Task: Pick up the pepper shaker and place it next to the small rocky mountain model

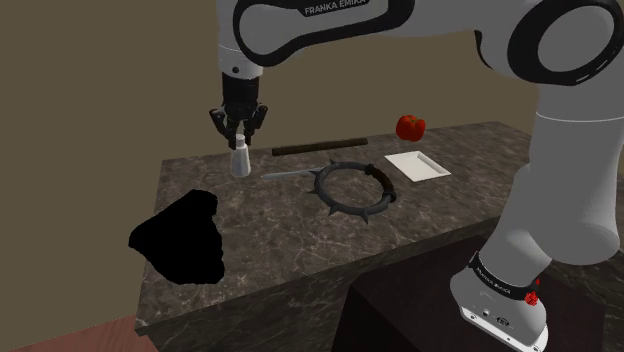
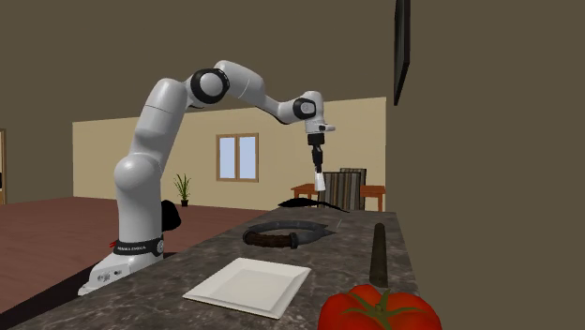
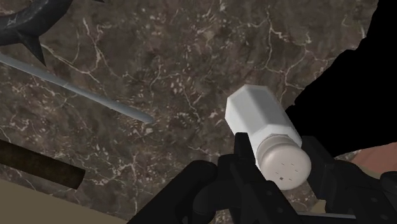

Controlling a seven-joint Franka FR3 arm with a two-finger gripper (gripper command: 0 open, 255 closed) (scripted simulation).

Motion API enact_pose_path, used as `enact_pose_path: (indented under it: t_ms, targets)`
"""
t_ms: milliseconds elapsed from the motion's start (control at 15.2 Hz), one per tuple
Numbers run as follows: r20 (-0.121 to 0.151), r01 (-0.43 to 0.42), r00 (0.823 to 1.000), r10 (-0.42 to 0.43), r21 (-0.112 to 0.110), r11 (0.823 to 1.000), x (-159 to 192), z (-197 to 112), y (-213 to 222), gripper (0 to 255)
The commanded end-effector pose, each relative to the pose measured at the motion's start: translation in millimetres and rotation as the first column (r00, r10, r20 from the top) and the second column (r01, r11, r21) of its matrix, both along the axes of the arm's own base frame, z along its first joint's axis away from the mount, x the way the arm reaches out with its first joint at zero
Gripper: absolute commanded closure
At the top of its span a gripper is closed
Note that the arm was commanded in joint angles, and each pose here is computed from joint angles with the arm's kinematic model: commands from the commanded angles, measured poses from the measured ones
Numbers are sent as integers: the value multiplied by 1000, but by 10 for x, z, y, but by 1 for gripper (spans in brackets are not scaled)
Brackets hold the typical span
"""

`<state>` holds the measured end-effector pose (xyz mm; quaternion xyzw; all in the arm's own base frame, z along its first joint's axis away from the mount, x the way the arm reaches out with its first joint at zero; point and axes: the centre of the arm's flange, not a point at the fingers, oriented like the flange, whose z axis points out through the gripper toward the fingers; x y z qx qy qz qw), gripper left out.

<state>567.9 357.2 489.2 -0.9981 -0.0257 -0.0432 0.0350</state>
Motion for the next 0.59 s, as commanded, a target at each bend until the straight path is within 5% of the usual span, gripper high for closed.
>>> enact_pose_path:
  t_ms: [0, 528]
  targets:
    - [1, 0, 1000, 0, 0, 1000, 4, -107, -3, 255]
    - [1, 0, 1000, 0, 0, 1000, 4, -529, -3, 255]
